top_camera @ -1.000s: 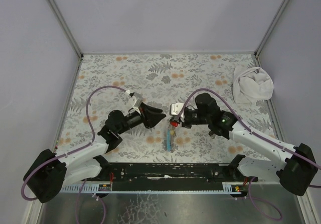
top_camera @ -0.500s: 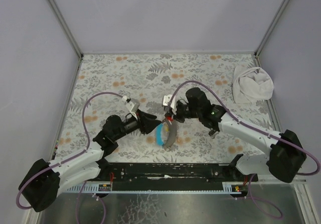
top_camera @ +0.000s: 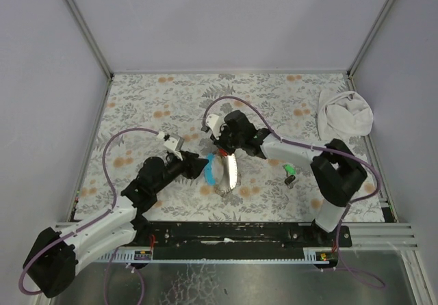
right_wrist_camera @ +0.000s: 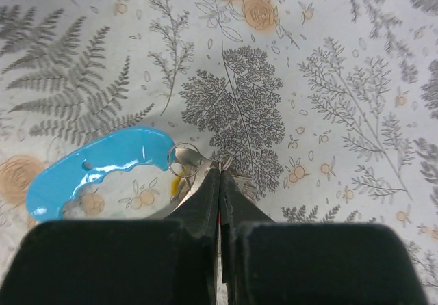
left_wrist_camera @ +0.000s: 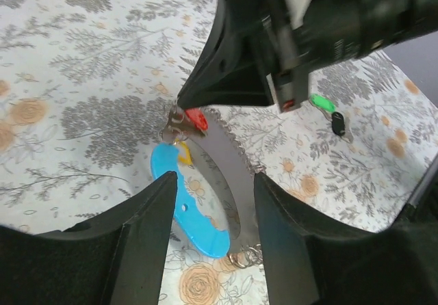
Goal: Put the keys on the keyring
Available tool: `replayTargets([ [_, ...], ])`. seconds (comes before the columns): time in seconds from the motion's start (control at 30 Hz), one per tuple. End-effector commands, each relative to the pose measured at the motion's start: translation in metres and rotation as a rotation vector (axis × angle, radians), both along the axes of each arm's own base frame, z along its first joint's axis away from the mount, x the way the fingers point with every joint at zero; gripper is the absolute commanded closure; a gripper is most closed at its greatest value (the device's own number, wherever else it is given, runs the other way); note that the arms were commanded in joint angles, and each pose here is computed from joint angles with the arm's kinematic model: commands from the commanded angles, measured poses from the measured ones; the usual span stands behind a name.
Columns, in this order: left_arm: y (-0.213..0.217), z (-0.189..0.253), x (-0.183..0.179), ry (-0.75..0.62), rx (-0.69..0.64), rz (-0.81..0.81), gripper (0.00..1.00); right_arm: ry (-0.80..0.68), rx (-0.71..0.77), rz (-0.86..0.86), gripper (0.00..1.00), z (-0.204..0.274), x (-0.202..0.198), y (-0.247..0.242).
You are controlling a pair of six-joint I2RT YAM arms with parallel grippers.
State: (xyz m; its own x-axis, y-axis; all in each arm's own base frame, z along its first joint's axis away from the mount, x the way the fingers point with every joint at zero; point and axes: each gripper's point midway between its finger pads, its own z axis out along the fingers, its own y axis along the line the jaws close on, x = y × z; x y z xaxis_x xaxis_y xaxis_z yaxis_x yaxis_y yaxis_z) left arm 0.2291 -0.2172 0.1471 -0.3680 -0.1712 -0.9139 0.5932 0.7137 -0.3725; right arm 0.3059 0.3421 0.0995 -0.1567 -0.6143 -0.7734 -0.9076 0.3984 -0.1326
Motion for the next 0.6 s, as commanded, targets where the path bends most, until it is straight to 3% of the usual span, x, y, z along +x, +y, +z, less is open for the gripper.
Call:
replayTargets([
  [0.0, 0.02, 0.005, 0.011, -0.055, 0.041, 0.101, 0.5, 0.009, 0.039, -0.108, 1.0, 0.003, 0.03, 0.017],
  [0.1, 0.024, 0.003, 0.012, -0.056, 0.036, 0.122, 0.49, 0.049, 0.032, -0.154, 0.98, -0.01, 0.042, 0.022],
  [0.23, 0.027, 0.003, 0.012, -0.055, 0.036, 0.134, 0.48, 0.076, 0.037, -0.183, 0.71, -0.019, 0.05, 0.024],
  [0.37, 0.029, 0.002, 0.013, -0.05, 0.035, 0.145, 0.48, 0.069, 0.079, -0.222, 0.56, -0.012, 0.056, 0.016],
  [0.57, 0.033, 0.005, 0.014, -0.053, 0.027, 0.169, 0.47, 0.073, 0.148, -0.321, 0.41, 0.004, 0.061, -0.023],
])
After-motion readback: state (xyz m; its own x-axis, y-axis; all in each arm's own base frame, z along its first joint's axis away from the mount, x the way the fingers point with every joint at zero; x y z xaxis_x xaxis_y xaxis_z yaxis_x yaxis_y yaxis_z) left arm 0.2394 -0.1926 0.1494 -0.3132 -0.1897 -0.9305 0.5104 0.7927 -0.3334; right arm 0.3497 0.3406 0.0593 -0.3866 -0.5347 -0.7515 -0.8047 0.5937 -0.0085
